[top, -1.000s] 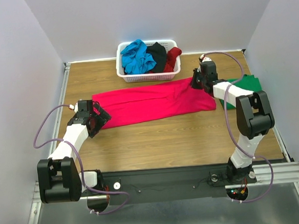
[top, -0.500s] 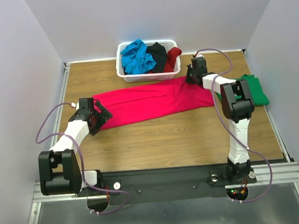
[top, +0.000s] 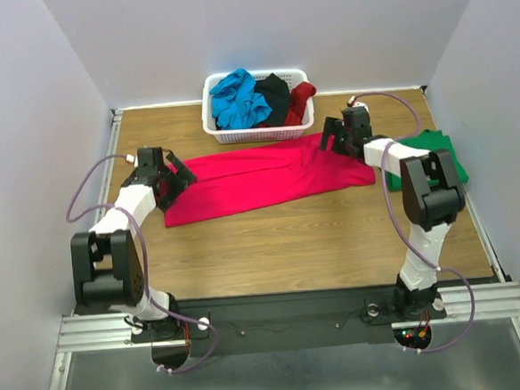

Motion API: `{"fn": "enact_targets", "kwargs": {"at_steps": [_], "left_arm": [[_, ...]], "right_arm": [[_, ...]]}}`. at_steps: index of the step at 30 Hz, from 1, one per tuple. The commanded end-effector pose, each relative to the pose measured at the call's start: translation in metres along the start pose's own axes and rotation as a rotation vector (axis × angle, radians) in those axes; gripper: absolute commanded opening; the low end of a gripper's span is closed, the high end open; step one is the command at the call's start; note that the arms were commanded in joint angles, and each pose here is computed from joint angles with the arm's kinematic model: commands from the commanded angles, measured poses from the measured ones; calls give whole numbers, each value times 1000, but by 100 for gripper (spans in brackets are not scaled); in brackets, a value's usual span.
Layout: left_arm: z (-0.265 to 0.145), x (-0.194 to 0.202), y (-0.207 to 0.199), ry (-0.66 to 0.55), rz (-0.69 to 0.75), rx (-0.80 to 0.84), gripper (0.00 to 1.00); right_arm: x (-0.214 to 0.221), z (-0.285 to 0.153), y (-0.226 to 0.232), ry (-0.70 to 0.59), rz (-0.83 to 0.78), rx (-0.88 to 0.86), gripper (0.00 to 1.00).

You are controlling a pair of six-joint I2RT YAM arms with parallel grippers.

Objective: Fold and stack the t-shirts
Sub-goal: Fold the tshirt

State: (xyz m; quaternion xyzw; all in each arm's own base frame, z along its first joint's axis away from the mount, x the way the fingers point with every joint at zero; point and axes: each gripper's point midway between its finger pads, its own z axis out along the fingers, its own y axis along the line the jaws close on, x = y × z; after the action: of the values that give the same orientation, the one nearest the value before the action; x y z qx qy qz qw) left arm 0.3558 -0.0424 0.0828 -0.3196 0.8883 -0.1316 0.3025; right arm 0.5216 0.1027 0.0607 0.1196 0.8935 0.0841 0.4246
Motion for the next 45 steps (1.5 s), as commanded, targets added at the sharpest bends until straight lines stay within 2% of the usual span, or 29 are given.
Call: {"fn": "enact_targets", "kwargs": {"at_steps": [1, 3, 6, 8, 13, 14, 19, 26, 30, 35, 38, 39, 41, 42, 43, 44, 45], "left_arm": [[16, -39, -43, -45, 46, 94, 99], [28, -42, -51, -38, 59, 96, 98], [56, -26, -54, 39, 74, 84, 98], [71, -1, -48, 120, 74, 65, 98], [77, 64, -33, 198, 103, 14, 98], [74, 82, -21, 229, 115, -12, 98], [34, 135, -22, 258, 145, 1, 98], [-22, 242, 32, 430, 24, -20, 98], [-55, 283, 25, 520, -24, 60, 98], [-99, 295, -5, 550, -74, 231, 98], [-119, 288, -23, 525, -78, 299, 98], [-120, 284, -19, 507, -74, 274, 98], [-130, 262, -36, 423, -56, 304, 99], [-122, 247, -24, 333, -38, 230, 98], [-123, 238, -22, 292, -22, 205, 98], [-128, 226, -20, 252, -2, 160, 98], [-124, 212, -15, 176, 9, 121, 98]], "right_arm": [[-4, -45, 4, -39, 81, -46, 100], [18, -53, 5, 16, 93, -82, 100], [38, -47, 1, 65, 89, -81, 100], [45, -43, 4, 90, 76, -105, 100], [47, -19, 7, 112, 57, -104, 100], [39, -15, 10, 96, 49, -109, 100], [21, 7, 7, 53, -2, -68, 100], [17, 46, 7, 53, -97, -75, 100], [8, 65, -6, 40, -78, -52, 100], [-10, 72, -3, 26, -26, -106, 100], [-32, 56, 11, -7, -54, -177, 100], [-39, 49, 17, -18, -71, -206, 100], [-60, 21, 32, -55, -97, -269, 100], [-70, 8, 37, -79, -107, -288, 100], [-70, -2, 39, -77, -115, -306, 100], [-93, -30, 49, -132, -126, -336, 100], [-96, -44, 55, -139, -131, -368, 100]]}}
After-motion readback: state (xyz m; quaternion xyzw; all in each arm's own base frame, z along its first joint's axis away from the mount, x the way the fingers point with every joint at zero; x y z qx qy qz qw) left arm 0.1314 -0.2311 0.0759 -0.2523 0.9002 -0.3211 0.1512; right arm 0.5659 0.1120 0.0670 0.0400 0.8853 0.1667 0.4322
